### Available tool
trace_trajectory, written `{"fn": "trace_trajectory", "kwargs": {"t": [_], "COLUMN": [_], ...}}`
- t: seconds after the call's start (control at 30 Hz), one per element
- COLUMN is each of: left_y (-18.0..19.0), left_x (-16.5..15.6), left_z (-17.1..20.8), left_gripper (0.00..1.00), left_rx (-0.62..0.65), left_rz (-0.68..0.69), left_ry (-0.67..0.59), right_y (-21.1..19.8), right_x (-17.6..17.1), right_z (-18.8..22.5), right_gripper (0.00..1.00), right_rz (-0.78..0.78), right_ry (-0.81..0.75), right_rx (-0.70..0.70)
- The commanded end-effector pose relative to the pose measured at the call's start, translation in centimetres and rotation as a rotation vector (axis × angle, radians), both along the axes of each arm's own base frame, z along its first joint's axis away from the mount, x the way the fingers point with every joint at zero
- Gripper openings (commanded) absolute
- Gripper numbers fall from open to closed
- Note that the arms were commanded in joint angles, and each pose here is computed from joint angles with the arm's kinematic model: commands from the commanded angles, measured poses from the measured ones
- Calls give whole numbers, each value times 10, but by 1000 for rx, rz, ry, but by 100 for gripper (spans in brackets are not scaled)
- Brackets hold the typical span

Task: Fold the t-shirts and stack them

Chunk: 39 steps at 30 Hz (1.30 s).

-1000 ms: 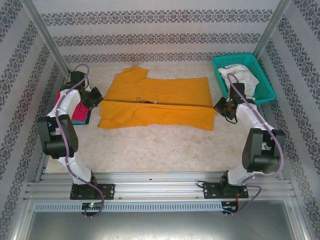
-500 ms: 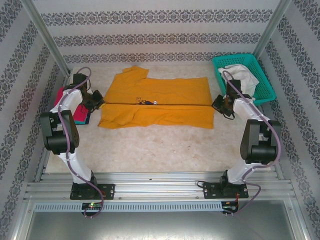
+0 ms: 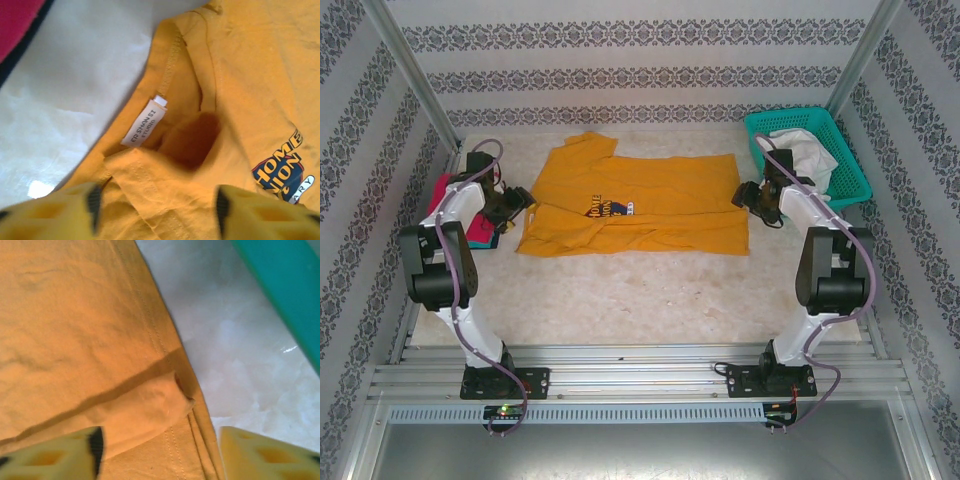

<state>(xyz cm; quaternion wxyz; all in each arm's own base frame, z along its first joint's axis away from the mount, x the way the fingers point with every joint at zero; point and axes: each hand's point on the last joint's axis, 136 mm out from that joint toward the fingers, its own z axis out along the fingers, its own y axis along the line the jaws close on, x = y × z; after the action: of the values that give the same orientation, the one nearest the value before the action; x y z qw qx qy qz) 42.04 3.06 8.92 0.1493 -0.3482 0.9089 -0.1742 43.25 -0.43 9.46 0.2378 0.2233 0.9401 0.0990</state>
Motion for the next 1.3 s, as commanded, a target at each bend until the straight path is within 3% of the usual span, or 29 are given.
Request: {"fn": "trace_trajectory", "kwargs": {"t": [0.0,0.1,0.27,0.37,0.47,0.8,1.27], "left_y": [2,-25,-82,-94,-89,-63,-67], "left_x": [-6,-4,14,21,15,-53,-151], "left_z": [33,38,13,-11,-32,-78,-65], "left_gripper": [100,100,100,100,100,100,100], "left_rx": [109,107,4,-60,-40,-39,-39], "left_rz": [-5,-33,-101,-90,-78,-3,-10], "left_ry": [-71,-111,-164,-151,-107,7,90], "right_y": [5,29,91,111,109,89,78], "right_x": [-8,-19,-23,-23,-31,-84,-185], "right_z": [35,36,-1,-26,-49,-80,-83], "right_gripper": [81,83,81,80,79,78,77], "right_rz": [37,86,175,179,150,97,20], "right_ry": [-114,-142,-61,5,85,249,337], "right_rx": [-81,-98,-42,-7,5,0,65]}}
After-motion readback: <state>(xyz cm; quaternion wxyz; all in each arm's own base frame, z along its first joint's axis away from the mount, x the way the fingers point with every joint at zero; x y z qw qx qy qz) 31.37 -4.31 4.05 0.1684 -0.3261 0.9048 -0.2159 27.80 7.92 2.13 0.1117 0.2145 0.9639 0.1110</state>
